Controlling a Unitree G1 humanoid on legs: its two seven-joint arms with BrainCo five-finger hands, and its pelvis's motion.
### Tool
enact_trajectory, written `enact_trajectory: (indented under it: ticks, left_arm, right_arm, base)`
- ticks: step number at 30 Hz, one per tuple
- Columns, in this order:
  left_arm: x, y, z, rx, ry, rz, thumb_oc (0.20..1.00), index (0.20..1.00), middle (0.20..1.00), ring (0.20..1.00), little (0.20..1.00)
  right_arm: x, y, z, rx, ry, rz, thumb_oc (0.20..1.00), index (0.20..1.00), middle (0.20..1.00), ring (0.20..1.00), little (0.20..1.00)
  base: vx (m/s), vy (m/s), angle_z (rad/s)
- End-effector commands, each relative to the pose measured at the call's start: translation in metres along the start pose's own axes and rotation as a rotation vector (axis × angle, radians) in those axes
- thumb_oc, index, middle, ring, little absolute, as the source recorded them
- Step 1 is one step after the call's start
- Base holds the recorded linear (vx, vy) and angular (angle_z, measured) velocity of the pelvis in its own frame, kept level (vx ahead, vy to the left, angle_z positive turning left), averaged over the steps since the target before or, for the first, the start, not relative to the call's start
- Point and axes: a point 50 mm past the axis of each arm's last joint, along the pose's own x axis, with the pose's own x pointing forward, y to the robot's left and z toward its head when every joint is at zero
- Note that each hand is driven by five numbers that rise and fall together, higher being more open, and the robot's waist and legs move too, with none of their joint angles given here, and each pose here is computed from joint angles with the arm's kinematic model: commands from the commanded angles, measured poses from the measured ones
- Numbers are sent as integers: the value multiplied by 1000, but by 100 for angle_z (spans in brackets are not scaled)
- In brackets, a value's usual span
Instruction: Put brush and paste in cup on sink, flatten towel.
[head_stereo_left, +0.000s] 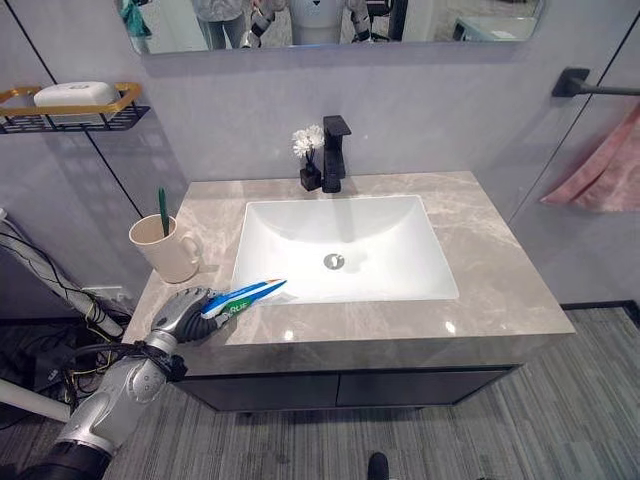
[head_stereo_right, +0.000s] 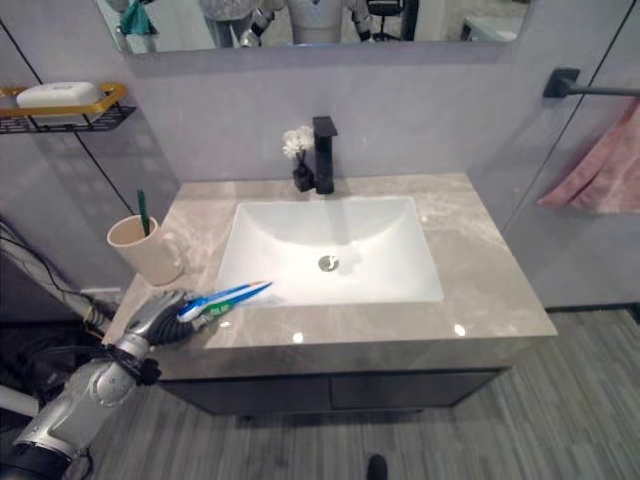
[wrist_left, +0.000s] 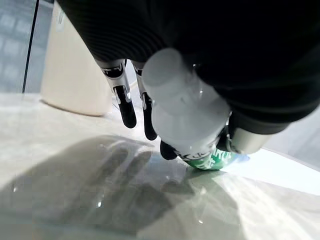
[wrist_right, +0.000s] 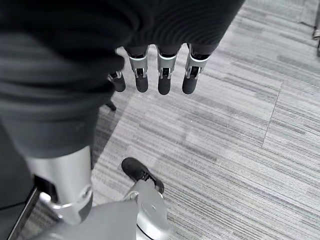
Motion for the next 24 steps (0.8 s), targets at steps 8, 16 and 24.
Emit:
enact_trajectory:
  ticks: [8,16,24]
  left_arm:
    - [13,70,30,114,-170,338,200,200,200,200,200]
    - [18,107,45,194,-238,553,200,200,200,200,200]
    - [24,154,69,331,-351,742,200,200,200,200,200]
  right_arm:
    - [3,7,7,181,9,-13,1000,1000,1000,1000,1000]
    - [2,0,6,498,-1,-89,1000,1000,1000,1000,1000]
    - [-9,-48,-33,711,96,-290,1000,1000,1000,1000,1000]
  base:
    - [-13,7,2]
    - [-1,5,0]
    - [0,0,0]
